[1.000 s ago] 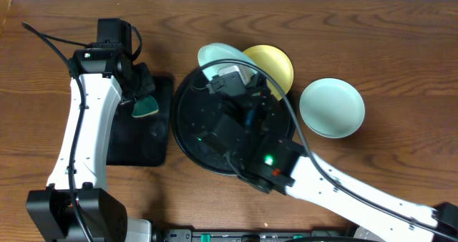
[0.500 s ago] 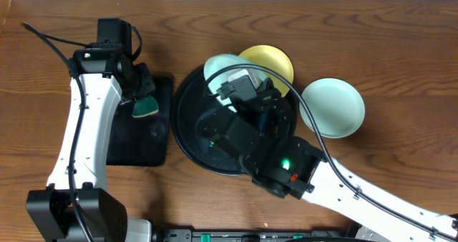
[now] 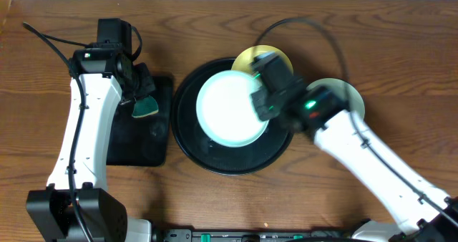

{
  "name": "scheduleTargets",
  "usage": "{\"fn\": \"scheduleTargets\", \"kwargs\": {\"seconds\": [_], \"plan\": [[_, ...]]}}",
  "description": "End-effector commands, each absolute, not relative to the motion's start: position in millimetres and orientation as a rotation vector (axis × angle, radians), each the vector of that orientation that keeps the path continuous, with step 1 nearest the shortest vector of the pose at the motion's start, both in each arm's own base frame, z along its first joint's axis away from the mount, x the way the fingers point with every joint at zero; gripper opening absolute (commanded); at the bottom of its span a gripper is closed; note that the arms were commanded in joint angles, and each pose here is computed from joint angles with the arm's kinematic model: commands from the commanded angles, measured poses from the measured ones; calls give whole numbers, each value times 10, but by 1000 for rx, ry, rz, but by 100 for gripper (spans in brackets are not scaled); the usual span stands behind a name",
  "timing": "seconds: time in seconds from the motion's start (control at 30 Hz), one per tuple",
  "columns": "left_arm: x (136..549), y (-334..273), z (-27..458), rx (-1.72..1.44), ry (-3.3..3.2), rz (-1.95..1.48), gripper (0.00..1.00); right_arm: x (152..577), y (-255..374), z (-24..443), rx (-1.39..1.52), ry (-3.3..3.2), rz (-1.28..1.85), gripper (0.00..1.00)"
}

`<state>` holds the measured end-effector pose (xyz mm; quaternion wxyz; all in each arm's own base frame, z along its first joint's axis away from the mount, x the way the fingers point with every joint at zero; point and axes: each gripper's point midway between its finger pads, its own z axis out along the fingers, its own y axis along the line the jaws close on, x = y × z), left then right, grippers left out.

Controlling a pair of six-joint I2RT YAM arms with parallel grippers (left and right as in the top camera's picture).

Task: Clean dirty plates on tray and stack at the side
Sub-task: 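Stack the mint plate onto the first mint plate and release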

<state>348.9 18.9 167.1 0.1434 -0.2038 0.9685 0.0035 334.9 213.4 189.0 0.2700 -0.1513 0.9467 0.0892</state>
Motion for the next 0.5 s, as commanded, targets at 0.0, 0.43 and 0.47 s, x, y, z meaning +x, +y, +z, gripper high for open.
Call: {"fn": "scheduleTargets", "kwargs": {"seconds": [0.0, 0.43, 0.47], "plan": [[3474, 212, 1629, -580, 2806, 29, 7, 3366, 1996, 2032, -308, 2589, 543, 1], [3466, 212, 1617, -563, 2813, 32, 8, 3439, -321, 1634, 487, 2745, 154, 1], [3466, 212, 1617, -563, 2813, 32, 7, 3400, -422, 1571, 523, 2756, 114, 1]]}}
